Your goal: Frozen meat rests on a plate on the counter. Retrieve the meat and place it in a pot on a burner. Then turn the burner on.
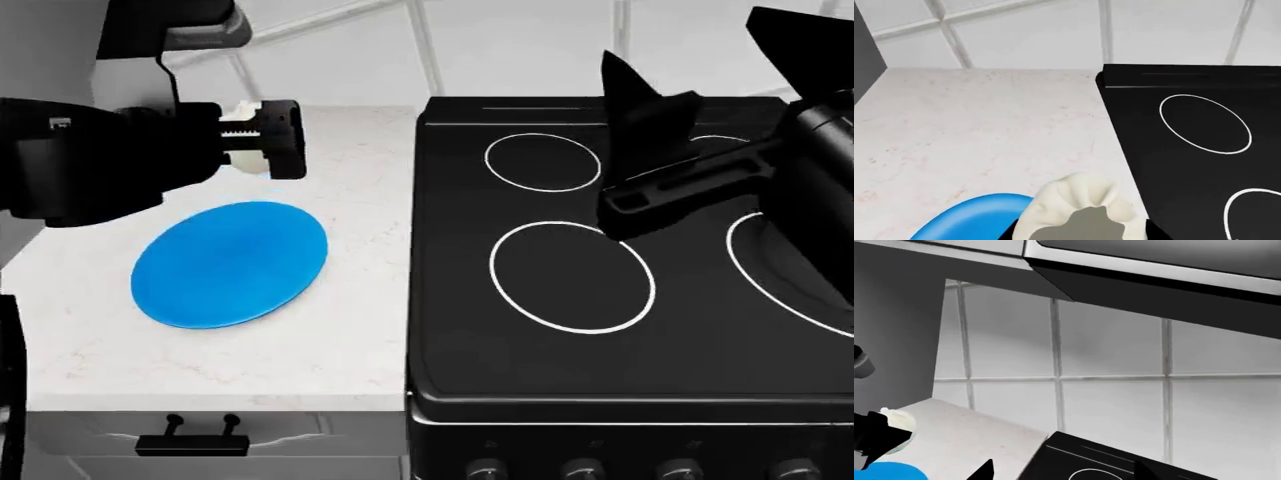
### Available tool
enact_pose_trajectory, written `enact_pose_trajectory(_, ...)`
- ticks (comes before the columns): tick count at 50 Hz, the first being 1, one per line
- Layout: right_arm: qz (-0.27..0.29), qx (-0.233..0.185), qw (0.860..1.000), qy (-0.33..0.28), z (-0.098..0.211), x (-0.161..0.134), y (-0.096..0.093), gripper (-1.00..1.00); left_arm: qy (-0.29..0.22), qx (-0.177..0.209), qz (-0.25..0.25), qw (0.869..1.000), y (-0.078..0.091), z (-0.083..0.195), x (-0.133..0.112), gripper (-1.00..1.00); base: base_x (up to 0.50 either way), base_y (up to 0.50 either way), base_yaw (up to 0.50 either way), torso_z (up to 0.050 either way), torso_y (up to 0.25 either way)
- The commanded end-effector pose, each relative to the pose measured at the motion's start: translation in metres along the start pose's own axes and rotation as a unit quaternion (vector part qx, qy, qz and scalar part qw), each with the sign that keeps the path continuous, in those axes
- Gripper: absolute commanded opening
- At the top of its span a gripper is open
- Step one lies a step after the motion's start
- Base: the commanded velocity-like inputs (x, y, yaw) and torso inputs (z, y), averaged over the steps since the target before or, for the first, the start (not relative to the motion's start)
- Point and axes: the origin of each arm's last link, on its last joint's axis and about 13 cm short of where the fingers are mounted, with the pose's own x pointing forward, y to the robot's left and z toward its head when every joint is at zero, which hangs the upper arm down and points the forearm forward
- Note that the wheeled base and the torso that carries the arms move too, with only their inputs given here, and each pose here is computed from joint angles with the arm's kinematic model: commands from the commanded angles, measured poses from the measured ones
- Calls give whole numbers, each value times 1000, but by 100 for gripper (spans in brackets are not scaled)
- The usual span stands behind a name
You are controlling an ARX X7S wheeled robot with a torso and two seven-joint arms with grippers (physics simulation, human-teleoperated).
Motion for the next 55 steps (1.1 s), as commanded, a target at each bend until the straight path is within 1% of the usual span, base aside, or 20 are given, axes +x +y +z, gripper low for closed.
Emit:
enact_pose_trajectory(1, -6, 8, 1000, -1, 0, -3, -4, 100, -35, 5, -14, 999, -5, 13, -20, -100, 0, -500, 0, 0, 0)
enact_pose_trajectory(18, -6, 5, 1000, 3, -2, -1, -2, 100, -39, 9, -19, 999, -7, 16, -16, -100, 0, -500, 0, 0, 0)
enact_pose_trajectory(31, -13, -1, 1000, -7, 6, -5, -6, 100, -58, 16, -30, 998, -16, 32, -20, -100, 0, -500, 0, 0, 1)
enact_pose_trajectory(42, -14, -1, 1000, -6, 4, -5, -6, 100, -58, 18, -30, 998, -16, 32, -20, -100, 0, -500, 0, 0, 0)
enact_pose_trajectory(55, -14, -4, 1000, -3, 1, -3, -6, 100, -56, 17, -30, 998, -13, 29, -14, -100, 0, -500, 0, 0, 0)
